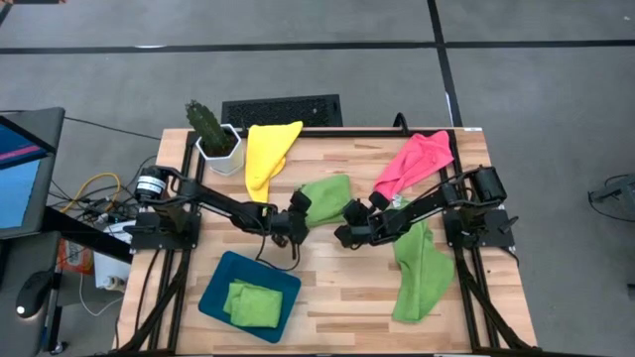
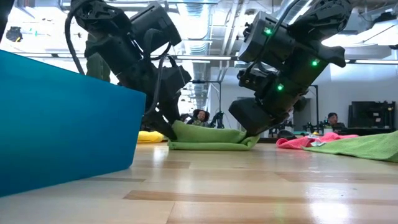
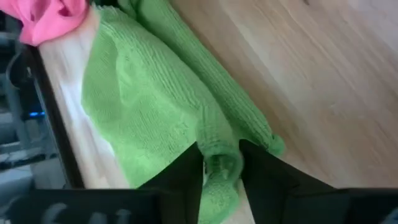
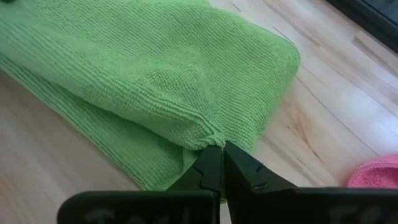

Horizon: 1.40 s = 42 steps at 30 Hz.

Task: Fold microfiber towels
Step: Fold the top green microfiber

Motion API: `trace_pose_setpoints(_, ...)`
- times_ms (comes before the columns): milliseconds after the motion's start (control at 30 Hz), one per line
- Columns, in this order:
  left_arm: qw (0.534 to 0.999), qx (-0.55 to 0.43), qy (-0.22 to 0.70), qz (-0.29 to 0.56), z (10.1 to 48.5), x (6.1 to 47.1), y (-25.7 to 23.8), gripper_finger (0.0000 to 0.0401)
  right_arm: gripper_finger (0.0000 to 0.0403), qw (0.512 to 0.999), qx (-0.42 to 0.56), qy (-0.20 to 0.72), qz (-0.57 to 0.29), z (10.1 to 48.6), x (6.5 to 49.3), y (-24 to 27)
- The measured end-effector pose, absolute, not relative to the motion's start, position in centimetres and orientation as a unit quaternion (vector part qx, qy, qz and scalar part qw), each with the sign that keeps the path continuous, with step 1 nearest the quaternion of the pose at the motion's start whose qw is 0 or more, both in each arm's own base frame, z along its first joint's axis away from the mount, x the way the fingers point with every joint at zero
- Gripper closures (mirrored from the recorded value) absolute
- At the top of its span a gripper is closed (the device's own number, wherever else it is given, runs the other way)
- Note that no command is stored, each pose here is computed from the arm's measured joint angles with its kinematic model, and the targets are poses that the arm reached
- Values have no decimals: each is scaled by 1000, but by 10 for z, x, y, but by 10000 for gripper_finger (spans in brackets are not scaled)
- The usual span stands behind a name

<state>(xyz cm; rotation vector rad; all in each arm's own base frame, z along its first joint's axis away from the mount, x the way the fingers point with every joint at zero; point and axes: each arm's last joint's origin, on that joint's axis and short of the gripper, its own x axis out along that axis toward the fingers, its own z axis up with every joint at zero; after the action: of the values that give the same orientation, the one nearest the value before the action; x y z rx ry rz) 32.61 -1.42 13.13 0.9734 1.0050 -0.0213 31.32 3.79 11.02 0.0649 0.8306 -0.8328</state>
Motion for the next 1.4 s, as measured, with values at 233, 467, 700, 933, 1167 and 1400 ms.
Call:
trace_pose_setpoints(233, 693, 560, 444, 94, 145, 335, -7, 393, 372, 831, 30, 393, -393, 110, 313, 38)
trace_pose_setpoints(467, 693, 569, 438, 67, 145, 335, -10, 399, 372, 830, 36, 402, -384, 109, 313, 38)
trace_pose_setpoints(700, 735, 514, 442, -13, 138, 330, -11, 400, 372, 826, 30, 412, -384, 109, 311, 38)
trace_pose_setpoints(933, 773, 441, 447, -89, 138, 331, -4, 400, 372, 825, 32, 415, -382, 108, 310, 38)
trace_pose_setpoints(1167, 768, 438, 454, -108, 140, 331, -1, 360, 372, 825, 34, 418, -379, 108, 310, 38)
trace_pose_setpoints(1400, 736, 481, 468, -83, 140, 331, 0, 311, 372, 825, 35, 419, -377, 108, 310, 39)
